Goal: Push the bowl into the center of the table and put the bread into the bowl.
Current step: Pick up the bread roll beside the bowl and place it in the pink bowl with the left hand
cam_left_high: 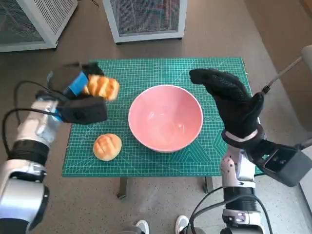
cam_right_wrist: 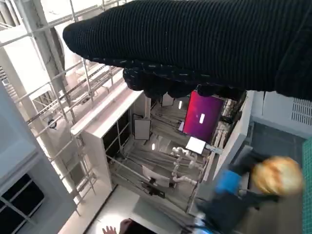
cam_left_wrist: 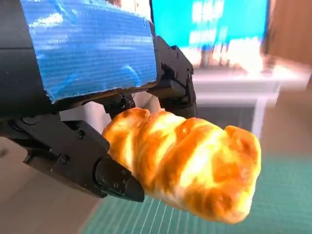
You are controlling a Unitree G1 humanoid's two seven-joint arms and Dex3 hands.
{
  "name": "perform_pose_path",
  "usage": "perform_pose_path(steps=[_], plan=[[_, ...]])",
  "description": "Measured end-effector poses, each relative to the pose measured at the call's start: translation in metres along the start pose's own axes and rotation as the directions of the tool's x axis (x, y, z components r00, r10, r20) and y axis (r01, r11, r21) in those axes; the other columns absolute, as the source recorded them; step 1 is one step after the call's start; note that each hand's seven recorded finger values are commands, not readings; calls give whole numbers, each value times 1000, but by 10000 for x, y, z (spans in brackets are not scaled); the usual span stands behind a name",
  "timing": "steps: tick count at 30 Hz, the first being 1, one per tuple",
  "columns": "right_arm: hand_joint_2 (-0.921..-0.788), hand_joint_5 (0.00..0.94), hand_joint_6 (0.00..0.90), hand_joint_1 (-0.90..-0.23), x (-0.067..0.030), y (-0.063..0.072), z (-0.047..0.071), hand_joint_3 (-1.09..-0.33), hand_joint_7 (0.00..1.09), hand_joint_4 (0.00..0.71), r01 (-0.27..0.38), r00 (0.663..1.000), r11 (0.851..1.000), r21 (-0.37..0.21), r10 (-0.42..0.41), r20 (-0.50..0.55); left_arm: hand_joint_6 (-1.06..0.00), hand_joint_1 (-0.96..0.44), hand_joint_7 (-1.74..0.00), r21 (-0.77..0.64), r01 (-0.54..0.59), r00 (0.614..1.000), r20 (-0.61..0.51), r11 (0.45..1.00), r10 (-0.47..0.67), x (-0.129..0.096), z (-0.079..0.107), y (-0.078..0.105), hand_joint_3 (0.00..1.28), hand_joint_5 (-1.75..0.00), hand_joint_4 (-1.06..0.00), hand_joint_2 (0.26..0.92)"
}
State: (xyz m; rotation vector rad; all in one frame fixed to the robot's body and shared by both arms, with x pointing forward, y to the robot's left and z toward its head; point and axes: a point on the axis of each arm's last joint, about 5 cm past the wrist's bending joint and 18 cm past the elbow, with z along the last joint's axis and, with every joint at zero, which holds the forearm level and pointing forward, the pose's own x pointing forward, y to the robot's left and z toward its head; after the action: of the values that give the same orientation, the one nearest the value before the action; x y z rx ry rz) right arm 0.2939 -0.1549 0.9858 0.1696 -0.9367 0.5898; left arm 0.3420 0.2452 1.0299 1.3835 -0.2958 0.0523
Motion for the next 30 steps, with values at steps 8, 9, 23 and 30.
perform_pose_path(steps=[8,9,23,30], plan=[[-921,1,-1,-525,2,0,1,-586,666,319,-1,1000,1000,0,1,0,-574,1,-1268,-61,-192,976,90,979,197,-12,191,340,83,-1092,-708,920],[-921,1,-1,-525,2,1,1,-587,665,319,-2,1000,1000,0,2,0,-574,1,-1268,-66,-206,972,102,976,212,-24,219,359,83,-1091,-708,920],[-921,2,-1,-521,13,8,1,-594,659,321,-18,1000,1000,7,18,-4,-623,2,-1203,-218,-143,901,375,965,218,-300,827,386,44,-1064,-746,920],[-921,1,-1,-521,15,11,-1,-590,659,320,-29,1000,999,22,29,-6,-600,1,-1201,-183,-48,858,495,982,135,-317,1030,268,62,-1109,-728,920]])
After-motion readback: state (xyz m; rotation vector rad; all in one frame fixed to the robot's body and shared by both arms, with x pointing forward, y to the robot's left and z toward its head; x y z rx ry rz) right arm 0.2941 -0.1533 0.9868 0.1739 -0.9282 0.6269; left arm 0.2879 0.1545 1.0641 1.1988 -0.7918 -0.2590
